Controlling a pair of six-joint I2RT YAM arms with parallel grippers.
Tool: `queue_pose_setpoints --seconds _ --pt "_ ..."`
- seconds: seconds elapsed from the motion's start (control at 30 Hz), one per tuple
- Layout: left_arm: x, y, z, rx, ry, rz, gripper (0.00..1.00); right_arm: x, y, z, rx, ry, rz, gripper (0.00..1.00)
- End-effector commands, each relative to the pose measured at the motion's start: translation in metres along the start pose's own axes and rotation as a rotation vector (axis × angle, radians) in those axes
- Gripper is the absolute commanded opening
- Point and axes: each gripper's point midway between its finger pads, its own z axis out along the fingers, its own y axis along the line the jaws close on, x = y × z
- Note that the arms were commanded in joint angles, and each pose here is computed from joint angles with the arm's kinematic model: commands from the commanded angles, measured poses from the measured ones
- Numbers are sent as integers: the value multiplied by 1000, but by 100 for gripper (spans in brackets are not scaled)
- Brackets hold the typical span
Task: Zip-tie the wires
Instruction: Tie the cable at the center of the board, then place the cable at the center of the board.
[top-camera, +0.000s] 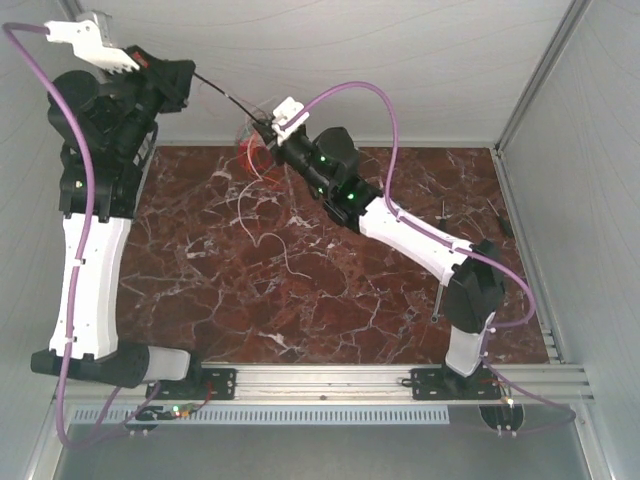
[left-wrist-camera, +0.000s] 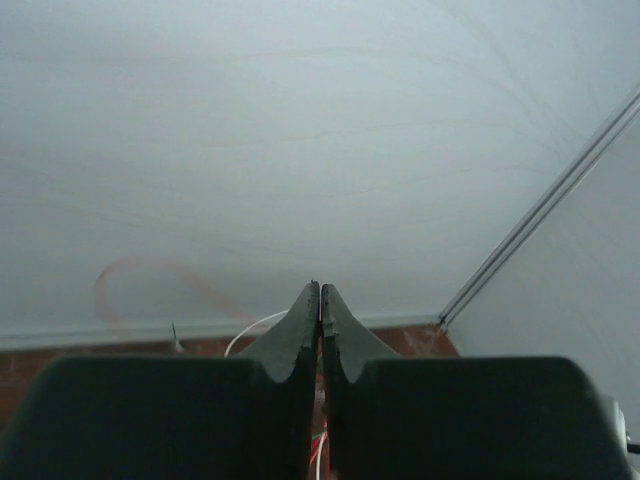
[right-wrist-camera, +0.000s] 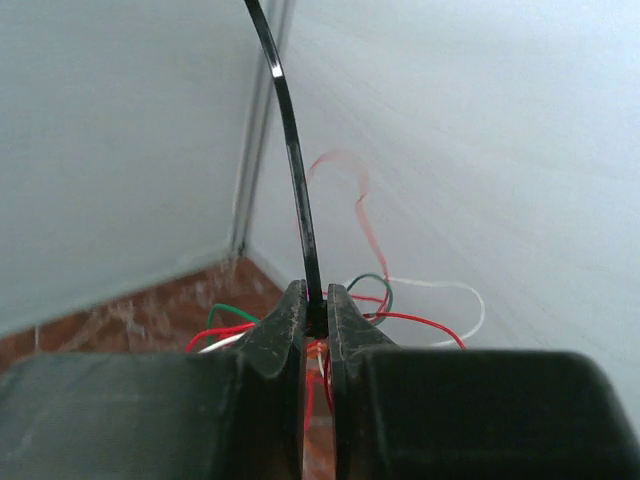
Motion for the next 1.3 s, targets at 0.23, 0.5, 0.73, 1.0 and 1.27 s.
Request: queue_pose_setpoints --seconds 0.23,0.5,0.73,1.0,1.27 --pt "217 60 -21 -48 476 -101 0 192 18 -121 130 390 97 0" --pt "331 66 -46 -88 736 -140 0 264 51 -203 106 656 189 0" --pt "370 81 -51 -152 823 -159 0 266 64 -231 73 754 216 11" --pt "332 85 -10 -202 771 -38 100 184 38 -182 73 710 210 85" --pt "210 100 -1 -344 462 241 100 58 -31 -167 165 491 154 98"
